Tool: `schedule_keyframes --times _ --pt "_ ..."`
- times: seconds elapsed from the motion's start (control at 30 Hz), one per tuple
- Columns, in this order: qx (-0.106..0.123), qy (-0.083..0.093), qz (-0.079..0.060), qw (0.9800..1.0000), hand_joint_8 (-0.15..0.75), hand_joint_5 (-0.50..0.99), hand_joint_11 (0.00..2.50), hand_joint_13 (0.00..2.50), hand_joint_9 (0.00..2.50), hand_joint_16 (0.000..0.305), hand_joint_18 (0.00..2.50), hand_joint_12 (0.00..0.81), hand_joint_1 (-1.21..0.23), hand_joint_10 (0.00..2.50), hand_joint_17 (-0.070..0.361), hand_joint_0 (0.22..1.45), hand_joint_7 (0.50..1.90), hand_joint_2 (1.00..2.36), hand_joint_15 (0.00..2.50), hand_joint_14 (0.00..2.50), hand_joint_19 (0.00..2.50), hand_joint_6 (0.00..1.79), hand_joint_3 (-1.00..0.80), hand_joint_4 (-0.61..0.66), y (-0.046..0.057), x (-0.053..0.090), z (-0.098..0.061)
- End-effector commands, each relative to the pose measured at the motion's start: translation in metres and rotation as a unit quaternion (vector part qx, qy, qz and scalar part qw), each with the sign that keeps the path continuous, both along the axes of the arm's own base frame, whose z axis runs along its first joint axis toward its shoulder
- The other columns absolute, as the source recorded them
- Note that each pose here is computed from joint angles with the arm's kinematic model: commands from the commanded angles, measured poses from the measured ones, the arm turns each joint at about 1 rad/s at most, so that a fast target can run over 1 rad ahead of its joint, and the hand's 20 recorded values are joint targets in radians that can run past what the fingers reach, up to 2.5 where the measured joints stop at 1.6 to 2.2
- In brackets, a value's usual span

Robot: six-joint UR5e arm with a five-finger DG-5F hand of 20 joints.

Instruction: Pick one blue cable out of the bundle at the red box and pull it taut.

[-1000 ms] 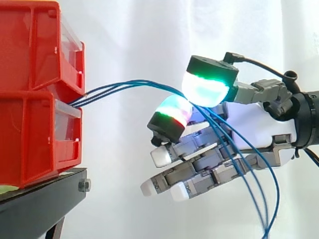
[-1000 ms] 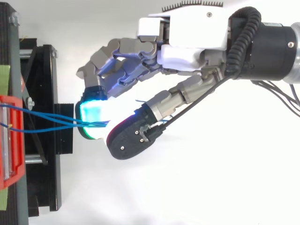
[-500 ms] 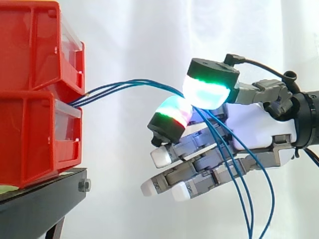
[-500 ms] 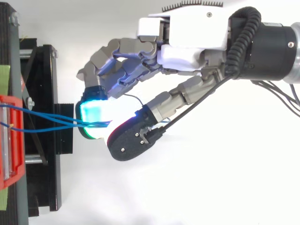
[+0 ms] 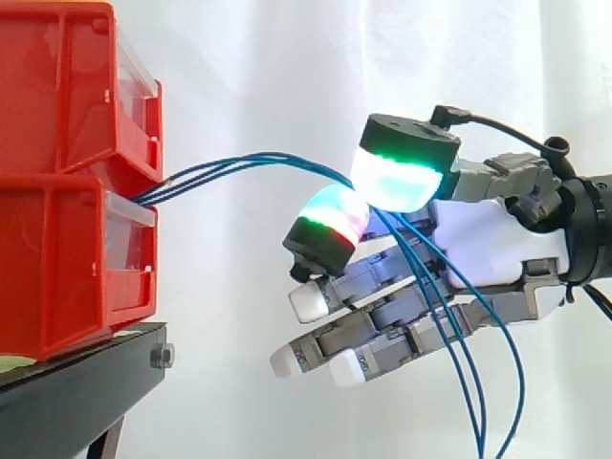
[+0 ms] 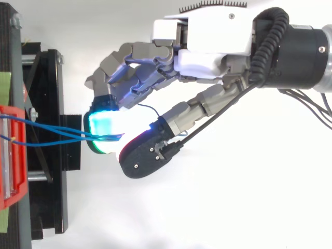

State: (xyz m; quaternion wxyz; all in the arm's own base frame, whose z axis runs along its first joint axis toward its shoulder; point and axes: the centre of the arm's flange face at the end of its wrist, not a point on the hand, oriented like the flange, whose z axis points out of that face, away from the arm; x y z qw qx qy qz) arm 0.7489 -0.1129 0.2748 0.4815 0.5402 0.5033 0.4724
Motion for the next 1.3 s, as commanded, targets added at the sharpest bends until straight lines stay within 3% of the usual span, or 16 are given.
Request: schedule_keyframes --times 0.0,0.37,0.9,1.27 --pt "-0.001 0.0 0.0 1.0 0.253 -0.21 0.43 0.2 0.62 0.055 0.39 0.358 -0.92 0.01 0.123 0.78 1.05 1.02 0.0 0.0 0.21 0.89 -0.12 -0.02 0.0 -0.0001 0.0001" --pt "-0.001 -0.001 0.0 1.0 0.249 -0.23 0.42 0.19 0.59 0.055 0.34 0.355 -0.87 0.01 0.123 0.85 0.91 1.02 0.0 0.0 0.26 0.91 -0.19 0.04 0.0 0.0002 0.0008" --pt "0.0 -0.002 0.0 1.0 0.24 -0.24 0.41 0.19 0.54 0.055 0.41 0.36 -0.93 0.01 0.125 0.81 0.87 1.0 0.0 0.0 0.16 0.91 -0.45 0.06 0.0001 0.0005 0.0016" --pt "-0.001 -0.001 0.0 1.0 0.263 -0.21 0.42 0.19 0.59 0.056 0.41 0.366 -0.81 0.01 0.126 0.61 0.94 1.0 0.0 0.0 0.19 0.88 -0.5 0.08 0.0001 0.0007 0.0004"
